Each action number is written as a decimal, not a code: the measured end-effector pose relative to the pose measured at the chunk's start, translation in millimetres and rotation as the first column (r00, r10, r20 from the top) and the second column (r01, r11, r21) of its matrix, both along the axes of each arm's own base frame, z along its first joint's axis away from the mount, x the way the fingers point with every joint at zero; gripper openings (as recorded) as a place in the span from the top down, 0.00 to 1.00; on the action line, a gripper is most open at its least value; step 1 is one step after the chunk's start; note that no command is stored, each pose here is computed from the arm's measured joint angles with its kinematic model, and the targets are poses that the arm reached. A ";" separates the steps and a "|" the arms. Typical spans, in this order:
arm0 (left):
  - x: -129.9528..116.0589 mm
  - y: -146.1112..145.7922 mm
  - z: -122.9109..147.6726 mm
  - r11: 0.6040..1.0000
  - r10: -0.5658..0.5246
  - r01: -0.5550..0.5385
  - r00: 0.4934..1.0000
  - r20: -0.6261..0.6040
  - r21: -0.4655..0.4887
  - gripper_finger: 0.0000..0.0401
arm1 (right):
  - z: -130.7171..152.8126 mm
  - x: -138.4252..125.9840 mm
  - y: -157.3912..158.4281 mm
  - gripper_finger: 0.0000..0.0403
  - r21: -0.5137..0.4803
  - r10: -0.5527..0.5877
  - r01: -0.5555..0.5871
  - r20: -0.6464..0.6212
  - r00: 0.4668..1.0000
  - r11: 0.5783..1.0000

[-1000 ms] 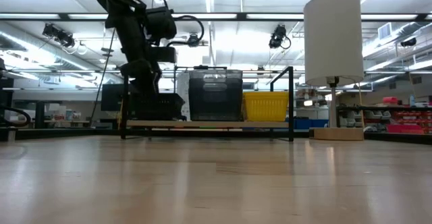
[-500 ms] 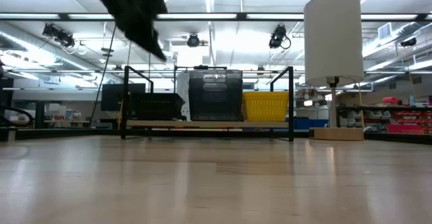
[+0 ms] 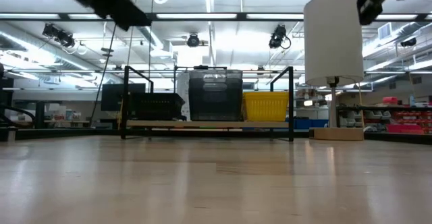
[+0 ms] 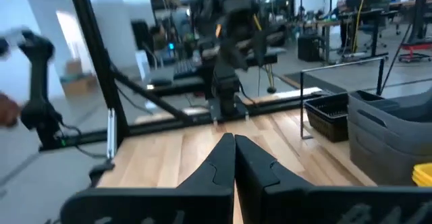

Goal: Stack baskets on shelf by color
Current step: Return to Home Position

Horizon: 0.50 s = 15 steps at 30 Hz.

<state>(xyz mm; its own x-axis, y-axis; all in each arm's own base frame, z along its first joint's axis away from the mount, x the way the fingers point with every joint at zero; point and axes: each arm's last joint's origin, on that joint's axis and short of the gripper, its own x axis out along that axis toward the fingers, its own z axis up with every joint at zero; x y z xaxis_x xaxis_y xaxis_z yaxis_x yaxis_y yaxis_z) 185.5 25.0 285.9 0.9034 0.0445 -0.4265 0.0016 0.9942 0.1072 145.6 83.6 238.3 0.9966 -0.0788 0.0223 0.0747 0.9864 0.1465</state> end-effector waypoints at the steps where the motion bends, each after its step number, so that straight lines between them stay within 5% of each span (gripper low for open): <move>1: -6.3 -1.6 -5.5 1.000 0.007 -0.006 1.000 0.025 -0.012 0.68 | -3.1 -3.9 -2.9 0.99 0.013 0.000 -0.001 0.018 1.000 1.000; 8: -47.6 -7.6 -23.1 0.993 0.097 -0.079 0.972 0.213 -0.093 0.73 | -25.8 -19.5 -27.6 0.99 0.036 -0.024 0.022 0.059 0.998 0.999; 15: -81.4 -7.2 -29.1 0.985 0.160 -0.113 0.871 0.464 -0.129 0.83 | -39.7 -27.4 -55.4 1.00 0.093 0.010 -0.026 0.172 0.985 0.995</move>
